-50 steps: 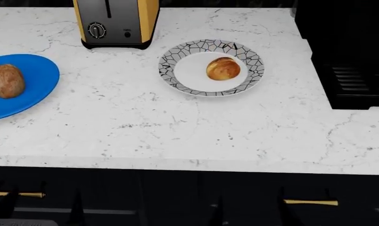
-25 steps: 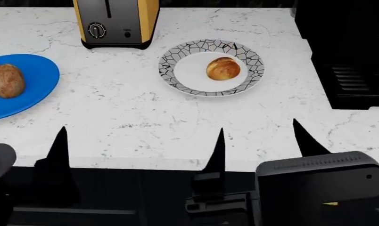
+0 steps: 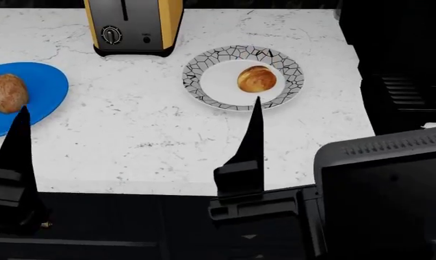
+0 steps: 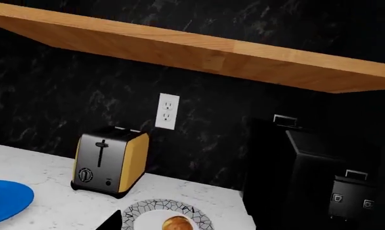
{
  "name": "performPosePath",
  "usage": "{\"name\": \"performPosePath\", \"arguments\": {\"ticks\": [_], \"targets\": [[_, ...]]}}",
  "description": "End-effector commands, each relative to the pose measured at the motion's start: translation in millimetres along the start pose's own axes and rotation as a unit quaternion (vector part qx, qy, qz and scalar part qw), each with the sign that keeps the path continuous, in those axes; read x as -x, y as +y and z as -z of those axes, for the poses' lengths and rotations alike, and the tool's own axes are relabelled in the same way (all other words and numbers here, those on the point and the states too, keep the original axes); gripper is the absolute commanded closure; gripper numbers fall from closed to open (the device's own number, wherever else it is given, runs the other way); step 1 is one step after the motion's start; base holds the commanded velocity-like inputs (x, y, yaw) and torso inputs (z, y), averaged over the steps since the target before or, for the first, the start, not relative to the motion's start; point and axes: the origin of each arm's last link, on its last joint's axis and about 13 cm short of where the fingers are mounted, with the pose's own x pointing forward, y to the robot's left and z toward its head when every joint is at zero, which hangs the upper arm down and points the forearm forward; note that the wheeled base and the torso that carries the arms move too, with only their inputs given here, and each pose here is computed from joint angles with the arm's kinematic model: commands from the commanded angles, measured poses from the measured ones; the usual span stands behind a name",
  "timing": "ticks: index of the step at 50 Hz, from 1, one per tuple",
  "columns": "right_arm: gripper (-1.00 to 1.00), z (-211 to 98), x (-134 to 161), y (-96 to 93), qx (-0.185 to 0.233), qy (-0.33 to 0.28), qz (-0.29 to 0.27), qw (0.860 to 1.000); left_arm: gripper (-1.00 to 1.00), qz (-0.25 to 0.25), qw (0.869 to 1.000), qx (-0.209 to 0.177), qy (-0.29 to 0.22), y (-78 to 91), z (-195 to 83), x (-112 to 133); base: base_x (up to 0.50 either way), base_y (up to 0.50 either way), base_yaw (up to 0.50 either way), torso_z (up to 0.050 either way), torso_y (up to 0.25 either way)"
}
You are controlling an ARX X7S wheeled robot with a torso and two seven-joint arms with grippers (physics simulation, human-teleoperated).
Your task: Place all breads on the cutting board.
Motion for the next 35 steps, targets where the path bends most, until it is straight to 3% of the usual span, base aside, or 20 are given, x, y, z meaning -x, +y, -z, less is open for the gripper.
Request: {"name": "performPosePath", "arguments": {"ticks": [1,35], "targets": [[-1.00,-15.5,7.6,-2.5,0.004,-0.026,-0.004,1.000,-1.00,-0.022,1.000,-0.002,-0.006,5.6,-11.2,8.2,0.16,0.00,0.00,0.000,0.000],[-1.00,-15.9,5.7,-1.7,-0.005,-0.045,-0.021,0.999,-1.00,-0.040,0.999,0.002,-0.011,9.6,-9.7,7.8,0.45,-0.06,0.00,0.000,0.000]]}}
